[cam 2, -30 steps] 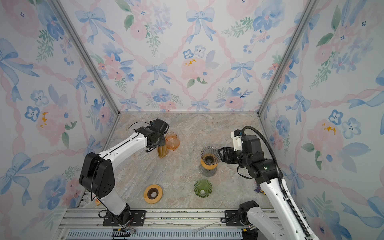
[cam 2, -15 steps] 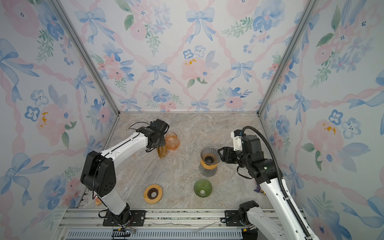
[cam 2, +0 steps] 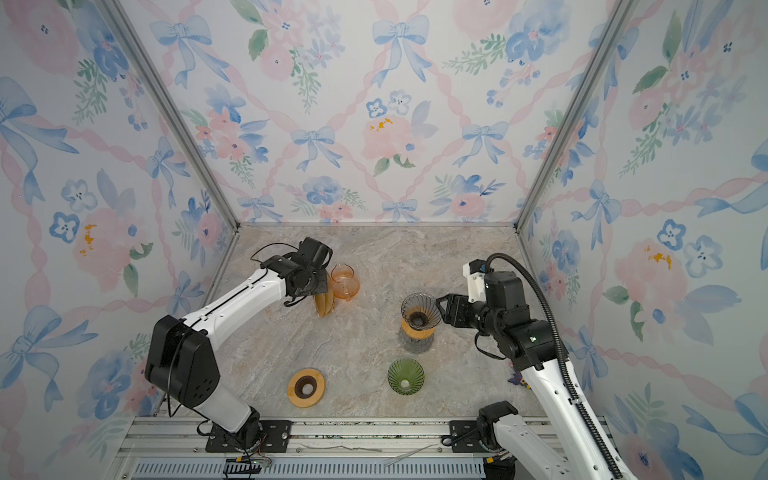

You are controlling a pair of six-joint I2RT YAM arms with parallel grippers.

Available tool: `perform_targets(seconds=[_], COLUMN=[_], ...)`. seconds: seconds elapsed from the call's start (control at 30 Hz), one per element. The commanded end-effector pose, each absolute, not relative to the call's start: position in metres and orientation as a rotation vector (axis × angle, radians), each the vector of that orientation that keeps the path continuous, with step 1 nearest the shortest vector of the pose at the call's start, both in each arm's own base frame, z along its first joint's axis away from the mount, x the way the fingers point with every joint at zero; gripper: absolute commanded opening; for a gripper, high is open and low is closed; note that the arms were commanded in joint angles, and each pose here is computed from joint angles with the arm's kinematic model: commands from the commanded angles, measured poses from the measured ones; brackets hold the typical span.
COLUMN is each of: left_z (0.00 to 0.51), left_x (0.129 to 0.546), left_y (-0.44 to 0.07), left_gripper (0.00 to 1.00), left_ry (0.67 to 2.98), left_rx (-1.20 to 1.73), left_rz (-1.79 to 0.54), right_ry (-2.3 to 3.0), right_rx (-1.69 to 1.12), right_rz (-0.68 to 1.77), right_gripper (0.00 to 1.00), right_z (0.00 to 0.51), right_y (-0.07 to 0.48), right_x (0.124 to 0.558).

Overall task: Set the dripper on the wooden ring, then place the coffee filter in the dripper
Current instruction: 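Pinch one brown paper filter with the left gripper and pull it out, then carry the filter over the clear dripper with the left gripper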

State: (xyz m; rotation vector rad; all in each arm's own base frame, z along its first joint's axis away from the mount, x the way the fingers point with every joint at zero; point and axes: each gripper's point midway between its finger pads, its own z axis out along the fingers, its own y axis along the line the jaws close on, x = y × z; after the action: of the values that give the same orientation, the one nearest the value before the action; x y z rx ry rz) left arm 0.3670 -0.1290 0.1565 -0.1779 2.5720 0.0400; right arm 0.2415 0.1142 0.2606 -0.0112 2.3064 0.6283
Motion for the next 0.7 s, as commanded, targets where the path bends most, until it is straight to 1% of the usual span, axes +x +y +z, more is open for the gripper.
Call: perform_targets(seconds=[0.0, 0.2, 0.27, 0.37, 0.47, 0.67], left_z=[0.169, 0.208, 0.226, 0.255, 0.276, 0.3], left_x=[0.353, 0.339, 0.332, 0.32, 0.308, 0.297], left_y=[-0.13, -0.144, -0.156, -0.18, -0.21, -0.266], left_gripper=[0.0, 0.0, 0.0, 0.0, 0.0, 0.0], left_ry=[2.57, 2.491, 2.457, 2.406, 2.379, 2.387], left_rx=[-0.102, 0.034, 0.095, 0.171, 0.214, 0.202], left_rz=[-0.029, -0.161, -0.247, -0.408, -0.559, -0.795], right_ry=[2.274, 2.269, 2.269, 2.253, 2.225, 2.203], right_rx=[0.005, -0.016, -0.034, -0.085, -0.133, -0.238], right_rz=[0.661, 0.676, 0.675, 0.711, 0.742, 0.611], right_gripper=[0.63, 0.64, 0.64, 0.64, 0.61, 0.55], right_z=[0.273, 0.275, 0.276, 0.282, 0.292, 0.3], right_y=[0.114, 0.117, 0.117, 0.122, 0.129, 0.137], right_x=[0.239, 0.235, 0.233, 0.225, 0.217, 0.208])
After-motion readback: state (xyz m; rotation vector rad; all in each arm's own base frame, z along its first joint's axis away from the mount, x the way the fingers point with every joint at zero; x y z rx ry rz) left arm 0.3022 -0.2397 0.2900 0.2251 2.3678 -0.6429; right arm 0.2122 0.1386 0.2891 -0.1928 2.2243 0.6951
